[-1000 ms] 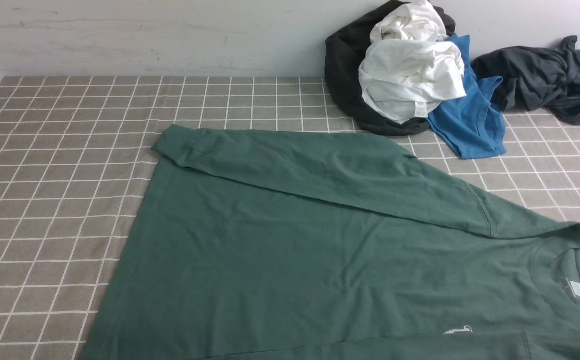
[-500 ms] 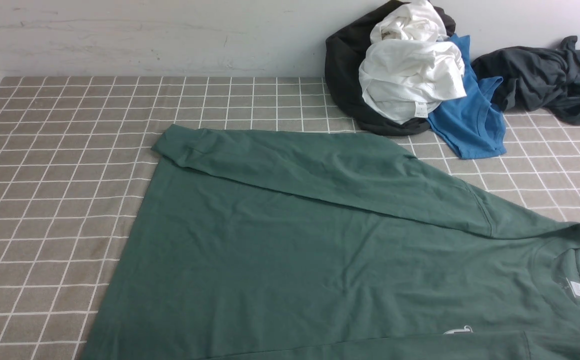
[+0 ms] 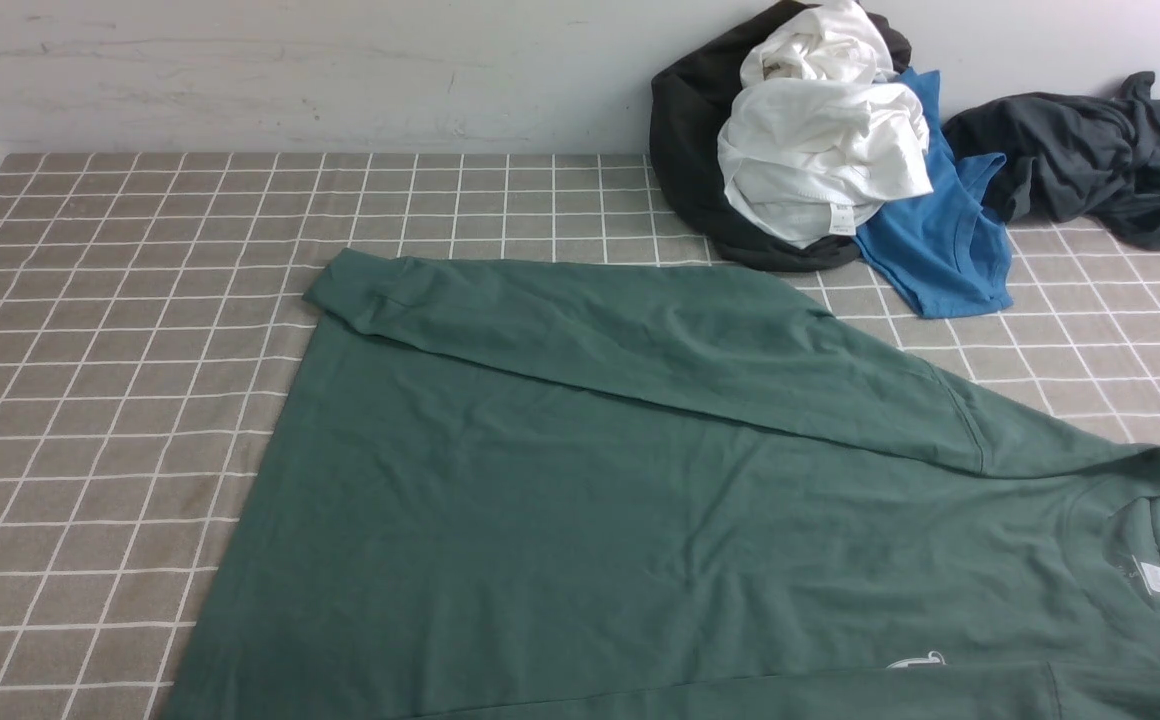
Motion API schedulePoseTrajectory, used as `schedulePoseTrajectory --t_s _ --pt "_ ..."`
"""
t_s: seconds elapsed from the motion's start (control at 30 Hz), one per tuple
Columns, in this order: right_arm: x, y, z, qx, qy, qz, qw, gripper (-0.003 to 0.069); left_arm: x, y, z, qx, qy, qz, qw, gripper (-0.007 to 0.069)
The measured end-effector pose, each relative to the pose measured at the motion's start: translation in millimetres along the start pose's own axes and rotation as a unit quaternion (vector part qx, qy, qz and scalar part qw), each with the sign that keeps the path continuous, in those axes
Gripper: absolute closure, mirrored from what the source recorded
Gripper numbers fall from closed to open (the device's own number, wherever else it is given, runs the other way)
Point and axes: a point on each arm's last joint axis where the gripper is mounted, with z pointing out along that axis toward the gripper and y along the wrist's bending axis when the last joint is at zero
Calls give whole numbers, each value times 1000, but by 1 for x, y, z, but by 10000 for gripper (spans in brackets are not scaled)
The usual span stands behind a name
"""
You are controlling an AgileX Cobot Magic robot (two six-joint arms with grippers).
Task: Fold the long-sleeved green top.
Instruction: Use the left arm to clamp the cuff closest to it
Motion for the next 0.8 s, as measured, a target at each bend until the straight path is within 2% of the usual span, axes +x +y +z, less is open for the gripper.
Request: schedulePoseTrajectory --t_s 0.27,0.33,0.37,0.43,0.5,0.53,0.57,0.6,0.63,0.67,0.73,0.8 --pt "-1 2 0 -9 -7 30 1000 673 -1 -4 0 24 -3 -80 996 632" --pt "-1 3 0 -19 -7 69 997 673 -2 -8 0 46 -5 -165 985 632" --pt "-1 5 0 -27 -7 103 994 673 -3 -10 -1 60 -5 -226 972 632" --pt "-1 6 0 -37 -6 146 989 673 -5 -13 -1 78 -3 -297 951 632" --pt "-2 11 0 -63 0 275 959 673 -8 -17 -2 104 -5 -391 914 632" --pt "-2 11 0 -65 0 289 955 673 -8 -17 -2 105 -5 -398 912 632" --pt "-3 13 -1 -76 3 341 937 673 -9 -18 -2 112 -5 -422 900 632" --pt "-5 16 -1 -92 8 416 905 673 -11 -19 -3 120 -6 -443 888 632" --pt "-6 17 -1 -100 6 450 887 673 -11 -19 -3 123 -7 -447 886 632" --pt "-7 17 -2 -101 6 456 884 673 -11 -19 -3 123 -7 -448 886 632" --pt "-9 18 -2 -113 3 508 854 673 -12 -19 -3 125 -9 -451 884 632" --pt "-9 18 -2 -115 3 515 849 673 -12 -19 -3 126 -9 -451 883 632"
